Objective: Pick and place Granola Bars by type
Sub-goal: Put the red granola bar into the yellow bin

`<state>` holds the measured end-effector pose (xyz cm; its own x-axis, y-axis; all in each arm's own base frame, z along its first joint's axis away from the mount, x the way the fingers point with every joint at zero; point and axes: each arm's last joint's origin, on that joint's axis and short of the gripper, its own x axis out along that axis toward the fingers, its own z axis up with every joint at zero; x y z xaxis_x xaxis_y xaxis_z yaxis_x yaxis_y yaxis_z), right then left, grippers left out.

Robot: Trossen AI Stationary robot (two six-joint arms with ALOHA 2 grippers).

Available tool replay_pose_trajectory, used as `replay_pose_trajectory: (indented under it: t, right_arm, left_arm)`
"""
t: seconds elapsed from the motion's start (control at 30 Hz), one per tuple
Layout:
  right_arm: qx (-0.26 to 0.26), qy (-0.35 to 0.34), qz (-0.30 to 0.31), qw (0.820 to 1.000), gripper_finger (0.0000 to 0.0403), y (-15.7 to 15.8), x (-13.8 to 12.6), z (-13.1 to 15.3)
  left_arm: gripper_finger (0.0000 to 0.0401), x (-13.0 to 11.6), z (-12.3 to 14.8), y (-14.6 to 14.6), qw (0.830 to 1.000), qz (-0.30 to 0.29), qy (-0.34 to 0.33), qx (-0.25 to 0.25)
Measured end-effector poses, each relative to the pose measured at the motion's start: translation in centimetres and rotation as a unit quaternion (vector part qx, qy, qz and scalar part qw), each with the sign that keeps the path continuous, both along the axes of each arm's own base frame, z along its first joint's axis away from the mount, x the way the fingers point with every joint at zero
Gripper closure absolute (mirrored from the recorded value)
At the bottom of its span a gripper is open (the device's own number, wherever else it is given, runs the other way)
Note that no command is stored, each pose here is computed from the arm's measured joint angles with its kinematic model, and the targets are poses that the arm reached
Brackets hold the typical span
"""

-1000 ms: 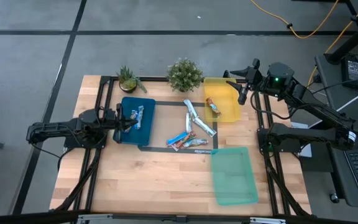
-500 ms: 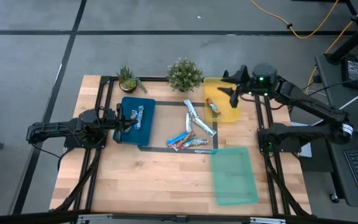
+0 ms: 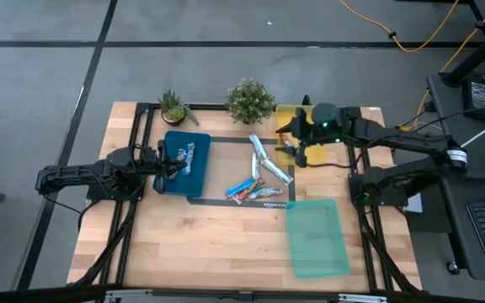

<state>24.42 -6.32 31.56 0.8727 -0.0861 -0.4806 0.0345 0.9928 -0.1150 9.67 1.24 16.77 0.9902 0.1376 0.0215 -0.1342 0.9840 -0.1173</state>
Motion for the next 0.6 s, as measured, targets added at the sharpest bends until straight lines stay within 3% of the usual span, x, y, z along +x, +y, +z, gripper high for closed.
replay_pose_trajectory:
  t: [0.2, 0.4, 0.6]
  right_arm:
    - [0.003, 0.016, 0.043, 0.999, 0.0055, 1.8, 2.4, -1.6]
    - [0.004, 0.035, 0.064, 0.997, 0.0059, 3.9, 5.1, -2.1]
    - [0.066, 0.074, 0.038, 0.994, 0.0065, 5.9, 6.9, -4.0]
  left_arm:
    - [0.0391, 0.0, 0.0, 0.0, 1.0, 0.0, 0.0, 0.0]
    - [0.039, 0.0, 0.0, 0.0, 1.0, 0.0, 0.0, 0.0]
    - [0.0395, 0.0, 0.0, 0.0, 1.0, 0.0, 0.0, 0.0]
